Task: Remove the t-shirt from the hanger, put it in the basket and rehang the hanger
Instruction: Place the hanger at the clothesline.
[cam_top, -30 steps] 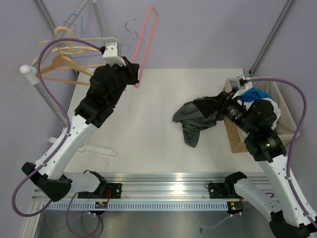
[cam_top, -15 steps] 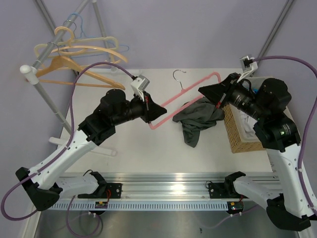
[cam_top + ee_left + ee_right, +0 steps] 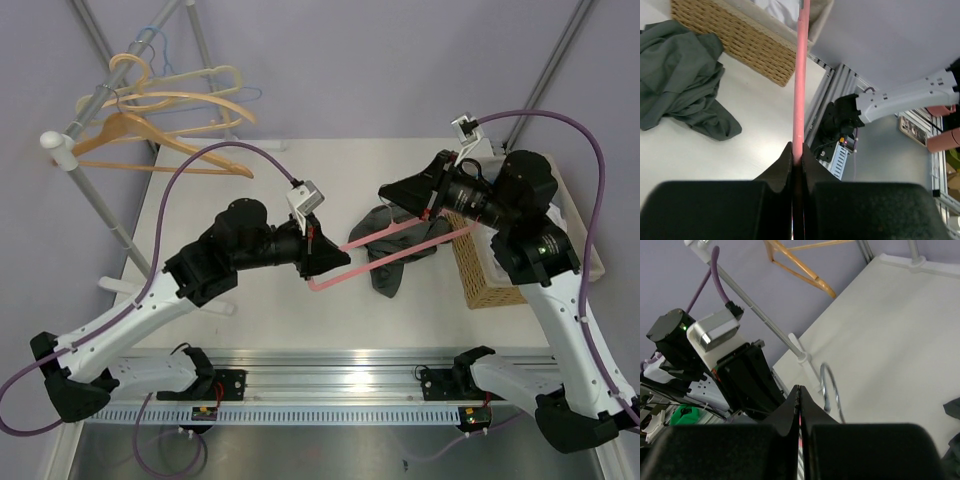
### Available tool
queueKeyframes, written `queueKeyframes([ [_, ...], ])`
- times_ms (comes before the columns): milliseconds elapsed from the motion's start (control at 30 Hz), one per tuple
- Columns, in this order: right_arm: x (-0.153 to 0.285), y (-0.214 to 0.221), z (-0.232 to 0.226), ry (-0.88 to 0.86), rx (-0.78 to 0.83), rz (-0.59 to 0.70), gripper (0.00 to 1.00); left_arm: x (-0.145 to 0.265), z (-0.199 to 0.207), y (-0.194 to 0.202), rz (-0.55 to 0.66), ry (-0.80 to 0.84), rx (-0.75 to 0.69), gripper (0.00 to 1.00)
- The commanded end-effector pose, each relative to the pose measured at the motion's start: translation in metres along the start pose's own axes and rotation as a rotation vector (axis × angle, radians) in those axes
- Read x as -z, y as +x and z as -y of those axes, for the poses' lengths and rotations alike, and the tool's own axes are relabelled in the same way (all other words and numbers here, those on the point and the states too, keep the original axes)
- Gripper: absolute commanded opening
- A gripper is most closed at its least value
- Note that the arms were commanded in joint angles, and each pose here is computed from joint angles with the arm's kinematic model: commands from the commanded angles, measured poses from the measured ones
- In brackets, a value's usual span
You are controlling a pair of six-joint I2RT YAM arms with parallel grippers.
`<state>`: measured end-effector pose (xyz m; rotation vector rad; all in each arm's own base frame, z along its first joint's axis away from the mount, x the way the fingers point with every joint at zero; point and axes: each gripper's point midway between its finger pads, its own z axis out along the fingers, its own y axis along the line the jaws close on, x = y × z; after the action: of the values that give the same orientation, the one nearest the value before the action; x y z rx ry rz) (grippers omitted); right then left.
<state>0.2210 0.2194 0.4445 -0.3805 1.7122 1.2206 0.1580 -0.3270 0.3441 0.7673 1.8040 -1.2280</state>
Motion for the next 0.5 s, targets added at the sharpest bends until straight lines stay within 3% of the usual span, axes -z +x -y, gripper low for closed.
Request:
queueKeyframes([
  [0, -0.006, -0.020, -0.019, -0.098, 0.048, 0.052, 0.00, 0.010, 0.032, -0.007, 0.038, 0.125, -0.084, 0.00],
  [267, -0.022, -0.016, 0.009, -0.023, 0.101, -0.006, 0.00, 0.020, 0.050, 0.006, 0.021, 0.194, -0.129, 0.00],
  [467, -0.025, -0.001, -0.002, -0.140, 0.123, -0.058, 0.00, 0.032, 0.067, 0.005, 0.046, 0.259, -0.148, 0.00],
])
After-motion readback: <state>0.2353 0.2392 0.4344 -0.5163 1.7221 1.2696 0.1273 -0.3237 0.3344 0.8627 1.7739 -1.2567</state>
